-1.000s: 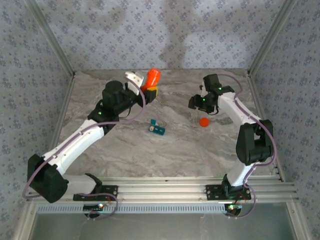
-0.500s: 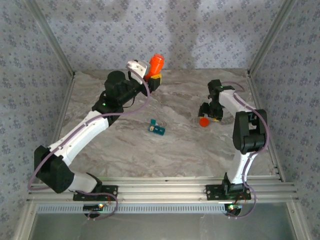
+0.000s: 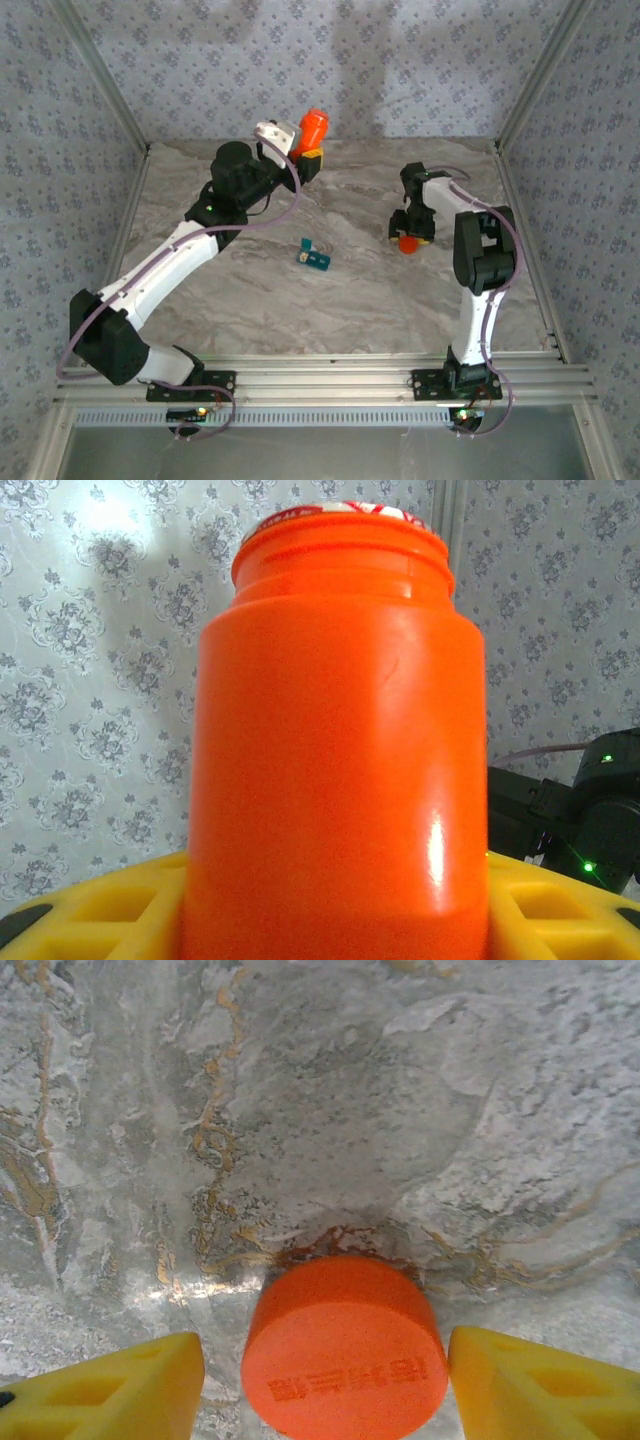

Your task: Sort the pills into containers

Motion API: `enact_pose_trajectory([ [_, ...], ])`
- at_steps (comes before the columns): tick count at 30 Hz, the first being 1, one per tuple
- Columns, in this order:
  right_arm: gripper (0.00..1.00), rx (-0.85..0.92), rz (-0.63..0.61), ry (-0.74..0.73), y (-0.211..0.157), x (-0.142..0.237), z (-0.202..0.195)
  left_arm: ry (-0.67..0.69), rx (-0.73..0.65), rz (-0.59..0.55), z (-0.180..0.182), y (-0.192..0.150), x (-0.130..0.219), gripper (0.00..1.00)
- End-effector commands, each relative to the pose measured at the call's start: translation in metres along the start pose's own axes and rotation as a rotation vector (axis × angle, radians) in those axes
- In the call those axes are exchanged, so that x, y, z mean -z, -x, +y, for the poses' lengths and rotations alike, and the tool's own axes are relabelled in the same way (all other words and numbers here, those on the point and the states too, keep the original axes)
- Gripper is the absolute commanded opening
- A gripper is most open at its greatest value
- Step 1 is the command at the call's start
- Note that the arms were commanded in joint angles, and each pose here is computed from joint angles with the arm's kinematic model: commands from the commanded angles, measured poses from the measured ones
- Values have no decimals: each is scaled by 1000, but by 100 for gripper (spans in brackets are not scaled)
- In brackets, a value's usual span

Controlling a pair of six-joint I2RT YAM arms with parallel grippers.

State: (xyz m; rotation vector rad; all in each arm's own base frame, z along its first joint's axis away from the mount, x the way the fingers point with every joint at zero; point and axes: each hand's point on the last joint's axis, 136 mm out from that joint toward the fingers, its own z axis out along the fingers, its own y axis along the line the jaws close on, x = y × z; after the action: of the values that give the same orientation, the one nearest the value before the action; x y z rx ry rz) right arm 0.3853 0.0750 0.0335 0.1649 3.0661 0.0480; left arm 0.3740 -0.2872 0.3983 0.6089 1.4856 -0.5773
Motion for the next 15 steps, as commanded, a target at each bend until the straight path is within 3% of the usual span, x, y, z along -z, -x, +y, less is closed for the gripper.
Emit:
enact_pose_trajectory([
  [1,67,18,37,-28,-5,-5,-2,17,-39,-78,3,25,0,0],
  [15,60,21,73,-33,-15,-20,-2,25,-25,-63,4,16,-2,0],
])
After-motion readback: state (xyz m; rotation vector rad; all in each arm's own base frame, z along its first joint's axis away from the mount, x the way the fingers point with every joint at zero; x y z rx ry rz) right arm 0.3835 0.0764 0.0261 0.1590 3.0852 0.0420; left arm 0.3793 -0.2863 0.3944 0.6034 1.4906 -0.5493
